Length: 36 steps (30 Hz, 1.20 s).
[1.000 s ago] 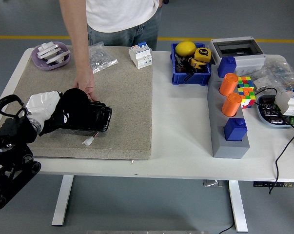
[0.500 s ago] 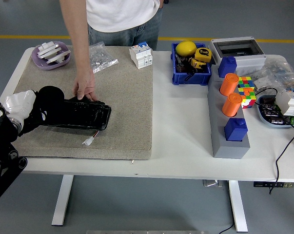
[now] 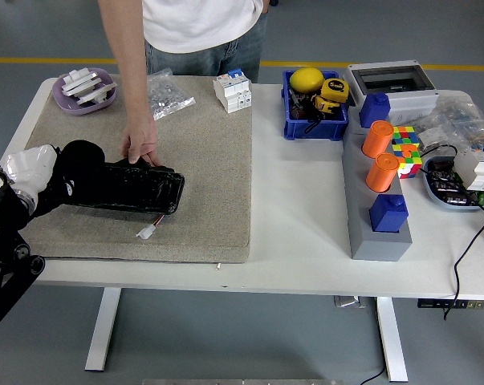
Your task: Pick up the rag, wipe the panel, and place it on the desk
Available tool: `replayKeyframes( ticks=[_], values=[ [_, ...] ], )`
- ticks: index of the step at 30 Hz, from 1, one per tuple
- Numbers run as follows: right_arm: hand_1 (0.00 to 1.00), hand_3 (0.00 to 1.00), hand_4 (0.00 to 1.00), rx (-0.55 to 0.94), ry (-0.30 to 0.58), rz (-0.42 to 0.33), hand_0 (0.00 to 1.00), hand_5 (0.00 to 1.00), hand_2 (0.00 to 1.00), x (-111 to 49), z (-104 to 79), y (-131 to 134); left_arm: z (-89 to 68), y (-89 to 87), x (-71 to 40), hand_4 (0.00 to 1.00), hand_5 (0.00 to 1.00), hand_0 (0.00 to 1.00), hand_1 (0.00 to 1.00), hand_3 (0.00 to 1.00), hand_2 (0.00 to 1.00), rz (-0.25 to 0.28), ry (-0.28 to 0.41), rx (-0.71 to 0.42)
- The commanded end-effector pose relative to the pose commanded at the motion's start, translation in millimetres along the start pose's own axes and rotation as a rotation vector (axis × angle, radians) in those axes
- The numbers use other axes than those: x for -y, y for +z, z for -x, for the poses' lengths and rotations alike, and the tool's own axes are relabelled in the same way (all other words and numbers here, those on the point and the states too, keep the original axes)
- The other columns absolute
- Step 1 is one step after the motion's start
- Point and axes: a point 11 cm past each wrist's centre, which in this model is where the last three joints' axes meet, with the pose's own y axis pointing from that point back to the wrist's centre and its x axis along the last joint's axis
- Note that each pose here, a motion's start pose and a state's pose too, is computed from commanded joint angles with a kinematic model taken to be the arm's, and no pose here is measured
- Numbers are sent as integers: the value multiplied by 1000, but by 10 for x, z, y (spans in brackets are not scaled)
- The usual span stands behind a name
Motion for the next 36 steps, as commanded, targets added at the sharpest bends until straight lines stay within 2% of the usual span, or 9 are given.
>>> replayKeyframes(
  ticks=[9,18,29,36],
  values=[
    [657,729,998,-2,0,0,765,621,690,1,2,-4,136,427,-119,117,2,294,458,493,586,107,-42,10],
    [657,729,998,-4,4,4,766,622,690,1,-15,15,260,677,-183,112,2,296,457,492,583,169,-75,25],
    [656,729,998,-2,4,0,766,623,690,-1,-17,-8,281,1114,-370,118,2,301,457,493,584,278,-80,32],
    [655,729,998,0,4,0,766,624,689,-1,-19,-10,325,1261,-424,143,2,302,459,499,584,308,-95,39]
  ],
)
